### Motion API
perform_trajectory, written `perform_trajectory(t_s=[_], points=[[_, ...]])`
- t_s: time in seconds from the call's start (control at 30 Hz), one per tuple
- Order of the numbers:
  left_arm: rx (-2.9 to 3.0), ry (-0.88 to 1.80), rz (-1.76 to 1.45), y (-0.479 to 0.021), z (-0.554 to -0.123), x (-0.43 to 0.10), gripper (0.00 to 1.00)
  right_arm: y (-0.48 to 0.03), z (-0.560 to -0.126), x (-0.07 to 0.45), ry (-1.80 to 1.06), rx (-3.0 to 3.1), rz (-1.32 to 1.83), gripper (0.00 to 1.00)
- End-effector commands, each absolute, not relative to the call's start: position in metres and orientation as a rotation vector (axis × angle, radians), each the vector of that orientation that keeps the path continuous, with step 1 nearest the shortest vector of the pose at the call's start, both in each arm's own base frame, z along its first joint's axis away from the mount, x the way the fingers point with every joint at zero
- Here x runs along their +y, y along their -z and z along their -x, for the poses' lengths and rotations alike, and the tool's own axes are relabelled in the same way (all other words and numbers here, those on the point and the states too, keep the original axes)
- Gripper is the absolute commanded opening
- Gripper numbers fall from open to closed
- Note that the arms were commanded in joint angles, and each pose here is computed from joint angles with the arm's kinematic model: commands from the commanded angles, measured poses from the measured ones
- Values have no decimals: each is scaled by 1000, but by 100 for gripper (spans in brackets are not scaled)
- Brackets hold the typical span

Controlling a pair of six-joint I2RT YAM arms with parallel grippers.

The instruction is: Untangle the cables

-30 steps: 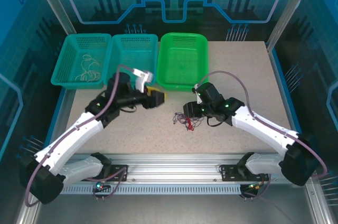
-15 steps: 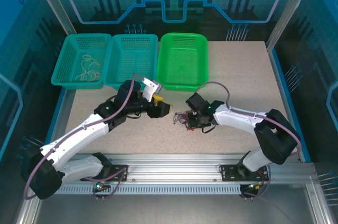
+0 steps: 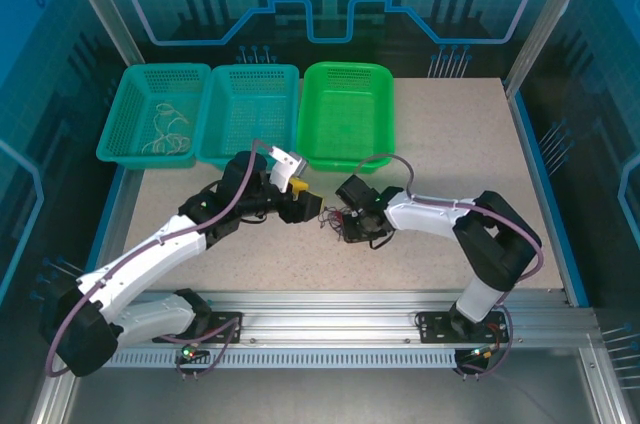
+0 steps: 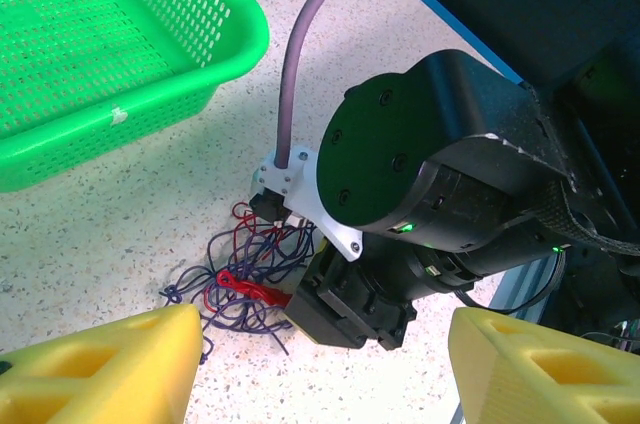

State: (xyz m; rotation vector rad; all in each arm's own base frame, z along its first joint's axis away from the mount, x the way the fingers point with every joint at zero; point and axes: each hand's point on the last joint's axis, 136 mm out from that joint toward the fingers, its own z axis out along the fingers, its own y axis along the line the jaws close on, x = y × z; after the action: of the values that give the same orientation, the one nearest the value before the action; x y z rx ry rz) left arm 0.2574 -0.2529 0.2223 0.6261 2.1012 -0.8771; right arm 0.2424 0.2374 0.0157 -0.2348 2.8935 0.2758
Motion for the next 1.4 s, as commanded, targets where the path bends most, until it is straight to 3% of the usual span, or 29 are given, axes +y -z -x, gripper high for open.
perform_trajectory(t_s=[0.0,0.1,0.23,0.63,0.87,1.13,1.23,1.37], points=[[2110,844,-651,-214,-259,-253,67,5,-227,227,-184,2958,264,18],[2115,833,-650,-213,-259,-252,68,-11,-228,231,-243,2917,282,5],[2116,822,-651,-212,-261,-251,68,-45,-235,233,-319,2820,281,0],[2093,839,-678,-212,-256,-252,68,-106,-244,221,-463,2684,211,0],[1961,854,-690,-241,-248,-248,69,-157,-261,217,-567,2561,171,0],[1739,825,-621,-295,-235,-227,85,-246,-320,254,-680,2319,234,0],[1729,795,-565,-308,-231,-214,97,-256,-351,283,-729,2281,246,0],[1831,694,-453,-304,-232,-189,99,-247,-395,330,-750,2252,302,0]])
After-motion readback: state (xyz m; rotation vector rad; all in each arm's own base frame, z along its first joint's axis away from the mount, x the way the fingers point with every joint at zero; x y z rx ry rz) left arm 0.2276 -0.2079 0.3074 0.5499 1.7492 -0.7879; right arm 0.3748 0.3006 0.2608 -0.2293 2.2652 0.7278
